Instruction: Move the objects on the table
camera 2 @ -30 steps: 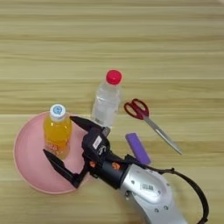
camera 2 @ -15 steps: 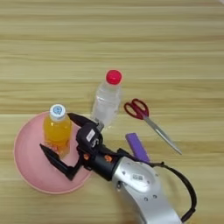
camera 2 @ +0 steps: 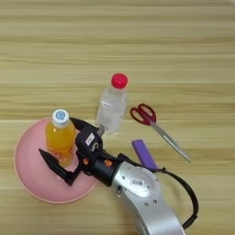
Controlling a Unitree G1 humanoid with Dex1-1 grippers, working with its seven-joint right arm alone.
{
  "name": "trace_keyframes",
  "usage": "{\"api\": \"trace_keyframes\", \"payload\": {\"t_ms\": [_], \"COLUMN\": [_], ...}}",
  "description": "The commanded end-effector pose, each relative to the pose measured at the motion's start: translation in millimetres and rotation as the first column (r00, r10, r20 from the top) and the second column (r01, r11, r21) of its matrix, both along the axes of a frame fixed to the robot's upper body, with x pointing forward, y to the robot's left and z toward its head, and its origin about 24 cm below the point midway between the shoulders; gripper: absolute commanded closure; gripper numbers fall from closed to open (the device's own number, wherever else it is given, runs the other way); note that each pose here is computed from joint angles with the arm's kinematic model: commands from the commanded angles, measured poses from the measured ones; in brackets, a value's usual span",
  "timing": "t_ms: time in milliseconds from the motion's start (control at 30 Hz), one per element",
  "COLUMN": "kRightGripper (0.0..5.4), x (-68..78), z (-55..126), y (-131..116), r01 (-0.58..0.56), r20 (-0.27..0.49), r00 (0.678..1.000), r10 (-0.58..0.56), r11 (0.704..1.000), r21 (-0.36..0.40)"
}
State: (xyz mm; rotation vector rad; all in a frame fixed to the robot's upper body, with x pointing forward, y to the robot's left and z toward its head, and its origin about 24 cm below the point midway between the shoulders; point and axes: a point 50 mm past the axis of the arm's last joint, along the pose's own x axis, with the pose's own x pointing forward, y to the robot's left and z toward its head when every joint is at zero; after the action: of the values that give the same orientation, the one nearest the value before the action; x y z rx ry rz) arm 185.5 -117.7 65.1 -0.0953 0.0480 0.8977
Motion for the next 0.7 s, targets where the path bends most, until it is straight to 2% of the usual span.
{"api": "trace_keyframes", "payload": {"t_ms": [33,100,600,700], "kRightGripper": [0.01,0.01,1.94,2.01], "x": [7.7,7.7,7.0,7.0], "z": [13.6,13.5,12.5,12.3], "y": [-0.2,0.0,0.3,0.2], "r01": [0.019,0.018,0.015,0.017], "r20": [0.075,0.074,0.07,0.07], "r00": [0.997,0.997,0.997,0.997], "r10": [-0.019,-0.019,-0.017,-0.018], "r11": [1.0,1.0,1.0,1.0], "r21": [0.011,0.013,0.017,0.018]}}
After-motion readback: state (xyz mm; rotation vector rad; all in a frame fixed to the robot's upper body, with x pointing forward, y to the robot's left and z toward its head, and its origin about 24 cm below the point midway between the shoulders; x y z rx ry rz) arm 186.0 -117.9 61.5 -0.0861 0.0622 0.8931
